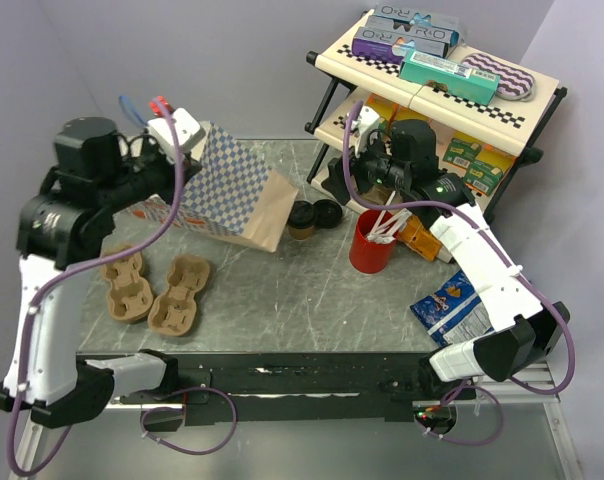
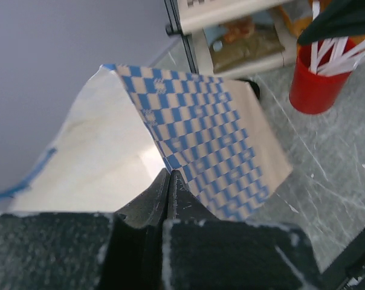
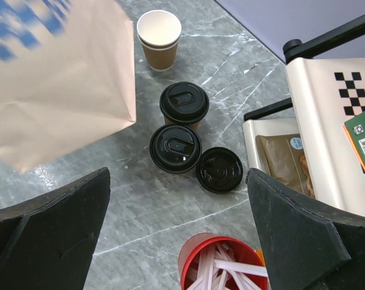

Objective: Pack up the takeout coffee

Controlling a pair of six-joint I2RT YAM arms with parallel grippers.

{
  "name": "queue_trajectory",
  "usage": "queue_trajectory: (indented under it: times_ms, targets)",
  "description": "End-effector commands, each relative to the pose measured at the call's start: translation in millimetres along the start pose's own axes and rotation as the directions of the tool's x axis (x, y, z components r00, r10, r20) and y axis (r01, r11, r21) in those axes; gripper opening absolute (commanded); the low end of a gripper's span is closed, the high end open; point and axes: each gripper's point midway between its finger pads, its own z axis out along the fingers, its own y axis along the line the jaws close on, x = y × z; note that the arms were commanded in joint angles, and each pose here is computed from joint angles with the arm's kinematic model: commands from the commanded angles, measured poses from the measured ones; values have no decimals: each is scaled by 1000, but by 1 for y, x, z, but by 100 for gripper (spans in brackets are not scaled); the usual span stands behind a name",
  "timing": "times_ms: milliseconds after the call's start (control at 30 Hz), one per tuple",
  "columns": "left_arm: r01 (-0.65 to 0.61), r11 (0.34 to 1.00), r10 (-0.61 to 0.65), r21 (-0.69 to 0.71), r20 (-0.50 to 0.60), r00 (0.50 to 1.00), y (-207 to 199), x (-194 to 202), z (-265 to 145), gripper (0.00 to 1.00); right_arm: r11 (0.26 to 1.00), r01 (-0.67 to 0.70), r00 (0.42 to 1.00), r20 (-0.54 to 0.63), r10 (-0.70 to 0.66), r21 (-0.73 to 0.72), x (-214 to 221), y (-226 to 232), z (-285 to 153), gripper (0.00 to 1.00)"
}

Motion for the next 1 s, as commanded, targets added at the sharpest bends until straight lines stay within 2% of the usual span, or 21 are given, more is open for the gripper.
queue_trajectory:
  times_ms: [0, 133, 300, 533, 800, 833, 867, 933, 967]
  targets:
    - [-80, 997, 81, -16, 165, 983, -4, -47, -37, 1, 1000, 8, 999, 43, -9, 12, -16, -6, 0, 99]
    - [-94, 995, 86, 35, 170, 982, -17, -42, -43, 1, 1000, 2, 999, 44, -3, 8, -15, -5, 1, 99]
    - [-65, 985, 45, 162, 121, 992, -40, -21, -35, 1, 1000, 9, 999, 37, -10, 6, -14, -5, 2, 99]
    - [33, 954, -52, 296, 57, 997, -67, 10, -10, 1, 1000, 11, 999, 35, -11, 12, -11, -6, 0, 99]
    - [122, 897, -140, 425, 9, 990, -95, 15, 8, 1, 1000, 14, 1000, 18, -14, 24, -3, -8, -4, 99]
    - [123, 885, -142, 448, 11, 990, -100, 13, 7, 4, 1000, 14, 1000, 21, -14, 27, -4, -9, -5, 99]
    - [130, 876, -148, 465, 3, 989, -103, 14, 9, 24, 1000, 12, 1000, 18, -13, 28, -2, -9, -5, 99]
    - [127, 858, -155, 498, 15, 988, -109, 8, 8, 38, 999, 10, 1000, 16, -11, 31, -1, -10, -6, 99]
    - [127, 853, -160, 507, 23, 987, -110, 3, 9, 50, 999, 7, 1000, 10, -8, 34, 2, -11, -6, 99]
